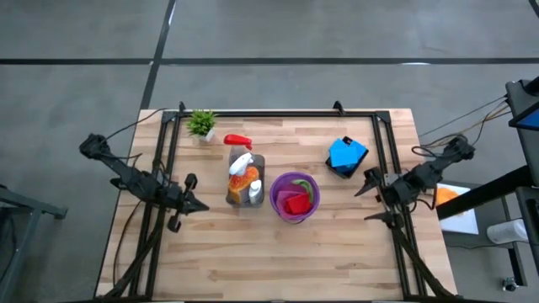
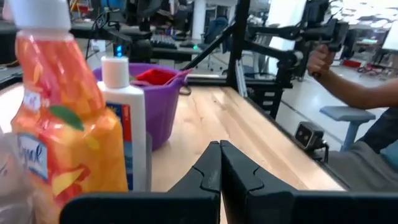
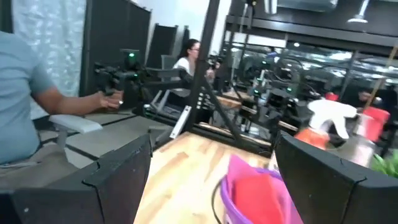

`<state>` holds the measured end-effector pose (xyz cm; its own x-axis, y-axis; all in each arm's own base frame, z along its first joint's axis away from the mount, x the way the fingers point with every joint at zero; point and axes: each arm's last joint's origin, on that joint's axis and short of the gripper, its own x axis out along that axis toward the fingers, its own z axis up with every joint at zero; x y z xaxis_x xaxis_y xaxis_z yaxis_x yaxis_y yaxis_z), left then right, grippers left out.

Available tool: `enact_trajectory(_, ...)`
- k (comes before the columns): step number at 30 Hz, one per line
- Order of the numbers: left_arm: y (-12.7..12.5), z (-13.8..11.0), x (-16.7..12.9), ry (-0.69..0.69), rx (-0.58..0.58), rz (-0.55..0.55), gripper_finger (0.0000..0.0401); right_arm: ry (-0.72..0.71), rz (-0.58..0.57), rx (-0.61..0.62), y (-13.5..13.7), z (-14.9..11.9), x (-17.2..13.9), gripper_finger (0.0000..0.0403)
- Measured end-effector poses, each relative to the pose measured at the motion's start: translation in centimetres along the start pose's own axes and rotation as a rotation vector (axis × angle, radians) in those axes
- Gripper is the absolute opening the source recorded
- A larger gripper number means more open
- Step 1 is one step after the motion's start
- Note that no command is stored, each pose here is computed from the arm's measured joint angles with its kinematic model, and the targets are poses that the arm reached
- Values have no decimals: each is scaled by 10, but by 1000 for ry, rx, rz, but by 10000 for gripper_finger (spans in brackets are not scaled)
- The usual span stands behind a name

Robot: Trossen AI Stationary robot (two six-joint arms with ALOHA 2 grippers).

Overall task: Pick & Place Kitchen Items
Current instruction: Return to Home Position

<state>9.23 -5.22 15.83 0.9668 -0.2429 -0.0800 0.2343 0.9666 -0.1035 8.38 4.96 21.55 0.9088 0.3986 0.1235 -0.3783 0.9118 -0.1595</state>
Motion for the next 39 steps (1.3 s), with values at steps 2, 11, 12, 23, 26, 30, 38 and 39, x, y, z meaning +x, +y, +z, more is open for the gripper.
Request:
enact_trajectory(2,1,-1,0,11,-6,13,1,-1,-10,3,-1,-4,-8,334)
enact_trajectory(11,7,-2,2,20,-11,56,1,50,-89,-17,-1,-25,-8,334)
enact_trajectory(12,8,-2,3,24,-12,63,1,56,-124,-21,-1,-29,-7,334)
enact_trajectory(23,18,-3,6,37,-7,158,1,145,-428,-59,-18,-48,-7,334)
enact_trajectory(26,24,-3,6,42,-8,202,1,152,-488,-69,-24,-48,-9,334)
enact_trajectory(30,31,-3,7,53,-20,194,1,163,-538,-74,-30,-49,-10,334)
enact_trajectory(38,48,1,6,31,-11,205,1,170,-586,-44,-36,-51,-11,334)
enact_trajectory(39,48,1,6,28,-5,204,1,167,-575,-43,-35,-51,-11,334)
